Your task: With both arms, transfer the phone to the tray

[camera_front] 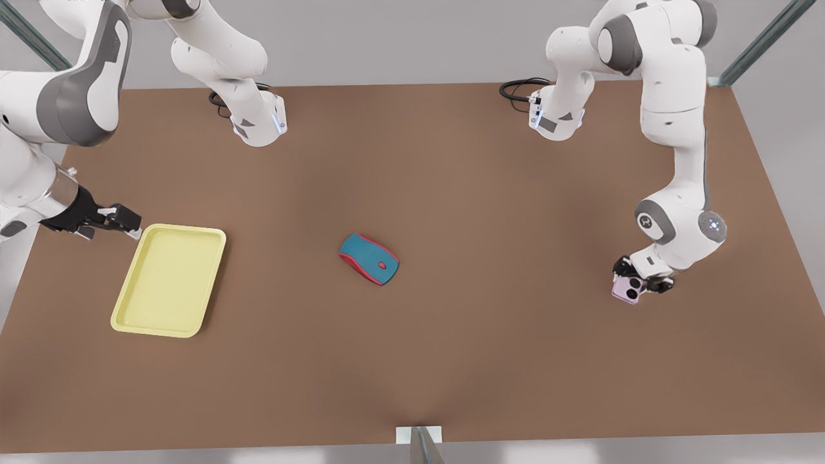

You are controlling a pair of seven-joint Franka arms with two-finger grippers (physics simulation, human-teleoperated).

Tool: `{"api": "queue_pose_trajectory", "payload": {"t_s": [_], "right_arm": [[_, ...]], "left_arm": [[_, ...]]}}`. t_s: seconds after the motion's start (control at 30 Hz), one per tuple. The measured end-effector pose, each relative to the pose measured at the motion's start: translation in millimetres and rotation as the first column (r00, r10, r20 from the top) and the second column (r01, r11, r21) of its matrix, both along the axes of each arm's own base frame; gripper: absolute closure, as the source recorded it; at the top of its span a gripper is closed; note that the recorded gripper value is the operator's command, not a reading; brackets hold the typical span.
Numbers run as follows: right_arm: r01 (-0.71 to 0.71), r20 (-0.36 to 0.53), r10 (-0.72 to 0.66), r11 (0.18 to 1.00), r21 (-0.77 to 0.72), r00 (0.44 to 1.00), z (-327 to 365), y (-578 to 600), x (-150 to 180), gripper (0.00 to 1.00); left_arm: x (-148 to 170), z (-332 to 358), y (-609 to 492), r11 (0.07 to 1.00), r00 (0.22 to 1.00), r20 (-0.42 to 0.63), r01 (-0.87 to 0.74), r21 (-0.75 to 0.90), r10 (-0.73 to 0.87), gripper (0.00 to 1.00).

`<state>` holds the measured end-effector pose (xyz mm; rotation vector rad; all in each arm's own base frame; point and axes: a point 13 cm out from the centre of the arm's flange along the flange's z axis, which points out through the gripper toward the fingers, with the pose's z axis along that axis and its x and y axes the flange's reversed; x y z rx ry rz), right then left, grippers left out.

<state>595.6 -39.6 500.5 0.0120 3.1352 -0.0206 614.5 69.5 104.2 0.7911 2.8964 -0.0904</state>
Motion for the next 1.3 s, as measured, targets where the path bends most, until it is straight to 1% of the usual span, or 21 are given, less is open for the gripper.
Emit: {"api": "queue_pose_trajectory", "payload": {"t_s": [0.13,0.23,0.3,0.37,0.47,0.57,0.63,0.77,0.87,1.03,1.3], "right_arm": [[-0.015,-0.029,0.015,1.000,-0.003,0.999,-8,7,-3,0.00],[-0.016,-0.044,0.015,1.000,-0.003,0.999,-13,8,-5,0.00],[-0.015,-0.057,0.015,1.000,-0.001,0.998,-20,8,-5,0.00],[-0.020,-0.073,0.020,1.000,0.001,0.997,-29,10,-7,0.00],[-0.022,-0.084,0.022,1.000,0.002,0.996,-37,12,-9,0.00],[-0.023,-0.083,0.023,1.000,0.002,0.996,-43,12,-8,0.00],[-0.025,-0.082,0.025,1.000,0.003,0.996,-46,13,-6,0.00],[-0.027,-0.078,0.027,1.000,0.003,0.997,-49,14,-4,0.00],[-0.027,-0.079,0.027,1.000,0.004,0.997,-52,14,-2,0.00],[-0.028,-0.076,0.029,1.000,0.005,0.997,-53,15,0,0.00],[-0.028,-0.074,0.029,1.000,0.007,0.997,-56,16,2,0.00]], "left_arm": [[15,29,-114,0.995,0.995,0.008,0.097,0.012,-0.097,0.18],[44,77,-228,0.980,0.980,0.033,0.198,0.035,-0.199,0.18],[45,82,-330,0.964,0.966,0.014,0.258,0.062,-0.259,0.18],[42,79,-404,0.964,0.967,-0.009,0.256,0.068,-0.256,0.18],[27,60,-474,0.984,0.984,-0.058,0.172,0.054,-0.168,0.18],[18,38,-511,0.998,0.995,-0.095,0.035,0.053,-0.029,0.18],[16,28,-531,0.997,0.993,-0.102,-0.061,0.051,0.066,0.18],[13,9,-549,0.965,0.959,-0.109,-0.257,0.054,0.262,0.18],[4,-8,-562,0.927,0.921,-0.108,-0.369,0.062,0.374,0.18],[-10,-19,-582,0.876,0.874,-0.073,-0.476,0.070,0.481,0.18],[-14,-27,-589,0.807,0.806,-0.053,-0.587,0.060,0.590,0.17]]}}
